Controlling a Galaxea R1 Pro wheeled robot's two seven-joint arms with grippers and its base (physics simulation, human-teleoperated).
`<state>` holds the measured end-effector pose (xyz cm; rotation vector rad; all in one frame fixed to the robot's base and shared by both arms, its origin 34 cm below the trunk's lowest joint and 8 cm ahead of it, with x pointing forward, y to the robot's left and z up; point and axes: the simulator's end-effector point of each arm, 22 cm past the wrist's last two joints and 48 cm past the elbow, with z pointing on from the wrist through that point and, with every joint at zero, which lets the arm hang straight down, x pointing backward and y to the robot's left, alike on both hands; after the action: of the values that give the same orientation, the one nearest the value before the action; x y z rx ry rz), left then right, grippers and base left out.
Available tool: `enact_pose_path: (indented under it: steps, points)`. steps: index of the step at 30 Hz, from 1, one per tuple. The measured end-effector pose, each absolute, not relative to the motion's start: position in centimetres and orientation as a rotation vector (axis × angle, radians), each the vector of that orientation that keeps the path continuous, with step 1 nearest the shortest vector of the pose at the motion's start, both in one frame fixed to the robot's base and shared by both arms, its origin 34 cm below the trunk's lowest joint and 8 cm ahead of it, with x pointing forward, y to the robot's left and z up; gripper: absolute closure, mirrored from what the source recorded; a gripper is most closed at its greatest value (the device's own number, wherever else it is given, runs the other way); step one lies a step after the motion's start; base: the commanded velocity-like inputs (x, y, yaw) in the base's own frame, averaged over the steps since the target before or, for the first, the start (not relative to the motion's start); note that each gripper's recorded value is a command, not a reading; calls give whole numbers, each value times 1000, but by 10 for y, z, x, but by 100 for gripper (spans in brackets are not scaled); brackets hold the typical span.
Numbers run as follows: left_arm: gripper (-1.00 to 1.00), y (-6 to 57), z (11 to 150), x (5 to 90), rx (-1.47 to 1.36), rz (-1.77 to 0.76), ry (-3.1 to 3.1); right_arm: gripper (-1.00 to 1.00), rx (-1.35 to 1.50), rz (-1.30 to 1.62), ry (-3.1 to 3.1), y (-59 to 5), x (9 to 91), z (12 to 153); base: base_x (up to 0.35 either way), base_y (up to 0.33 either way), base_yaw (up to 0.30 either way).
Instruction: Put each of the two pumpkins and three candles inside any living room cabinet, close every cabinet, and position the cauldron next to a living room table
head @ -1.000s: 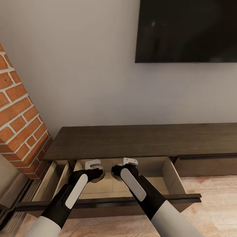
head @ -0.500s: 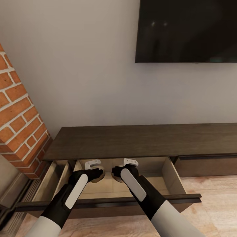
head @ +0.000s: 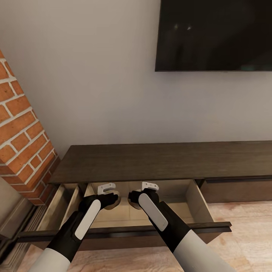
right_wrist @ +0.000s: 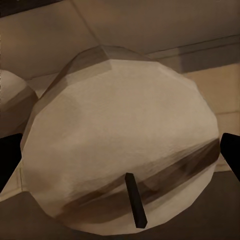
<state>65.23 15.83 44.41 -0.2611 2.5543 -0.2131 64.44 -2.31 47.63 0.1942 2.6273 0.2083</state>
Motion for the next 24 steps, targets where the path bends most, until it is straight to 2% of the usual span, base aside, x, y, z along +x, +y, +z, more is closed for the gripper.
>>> enact_pose_path:
  steps: [24]
  points:
    - [100,158,406,643,-261,-214,2554,100,193,209,2627,-23,635,439,0,0,0]
